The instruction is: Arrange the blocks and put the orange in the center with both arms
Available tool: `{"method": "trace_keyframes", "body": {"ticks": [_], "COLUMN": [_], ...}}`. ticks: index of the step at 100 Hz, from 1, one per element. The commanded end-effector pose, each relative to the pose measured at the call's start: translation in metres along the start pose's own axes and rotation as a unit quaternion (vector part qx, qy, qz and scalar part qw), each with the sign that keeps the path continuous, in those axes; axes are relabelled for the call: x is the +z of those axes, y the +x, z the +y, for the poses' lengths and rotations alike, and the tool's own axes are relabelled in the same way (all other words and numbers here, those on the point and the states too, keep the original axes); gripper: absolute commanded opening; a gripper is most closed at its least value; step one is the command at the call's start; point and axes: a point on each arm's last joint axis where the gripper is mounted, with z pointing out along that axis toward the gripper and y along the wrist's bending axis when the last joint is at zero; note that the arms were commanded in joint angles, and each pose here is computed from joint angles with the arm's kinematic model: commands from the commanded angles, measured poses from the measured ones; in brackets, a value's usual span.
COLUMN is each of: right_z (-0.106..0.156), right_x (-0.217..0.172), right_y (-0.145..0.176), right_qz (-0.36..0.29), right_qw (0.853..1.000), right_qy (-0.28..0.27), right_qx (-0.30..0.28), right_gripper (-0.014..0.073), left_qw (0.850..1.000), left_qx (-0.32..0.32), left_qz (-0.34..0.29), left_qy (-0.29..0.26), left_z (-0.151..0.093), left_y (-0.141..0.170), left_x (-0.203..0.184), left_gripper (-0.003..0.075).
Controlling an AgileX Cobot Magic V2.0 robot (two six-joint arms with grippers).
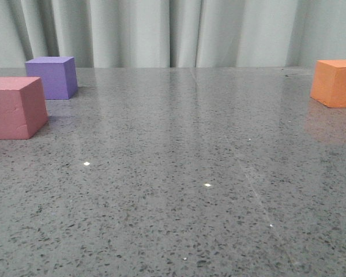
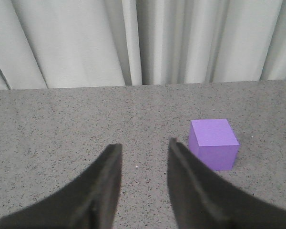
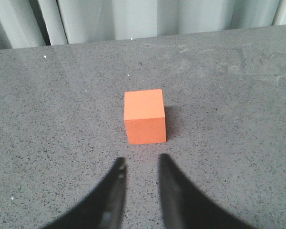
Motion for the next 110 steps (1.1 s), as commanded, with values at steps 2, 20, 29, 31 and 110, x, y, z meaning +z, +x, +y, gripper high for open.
{"method": "trace_keyframes", "body": {"ticks": [2,20,29,31,110], "right_z": [0.002,0.002,0.003,0.003,0.017], "right_x": [-0.006,-0.006,-0.006,-0.007,0.081], "right_y": [-0.018,-0.019,-0.023,-0.024,-0.113], "right_qz": [-0.057,-0.061,-0.083,-0.087,0.085], "right_qw": [0.998,0.998,0.996,0.996,0.996], "right_qy": [-0.005,-0.006,-0.010,-0.011,0.015], "right_qx": [-0.004,-0.004,-0.004,-0.004,-0.008], "right_gripper": [0.0489,0.0576,0.0570,0.0570,0.0568], "left_qw": [0.998,0.999,0.998,0.998,0.999], "left_qx": [-0.008,-0.019,-0.019,-0.019,-0.039], "left_qz": [-0.056,-0.051,-0.053,-0.053,0.009], "left_qy": [-0.001,0.004,0.004,0.004,0.008], "left_z": [0.000,-0.001,-0.001,-0.001,0.000], "left_y": [-0.018,-0.017,-0.018,-0.018,-0.004], "left_x": [-0.006,-0.006,-0.006,-0.006,0.028], "left_gripper": [0.0513,0.0685,0.0680,0.0680,0.0680]}}
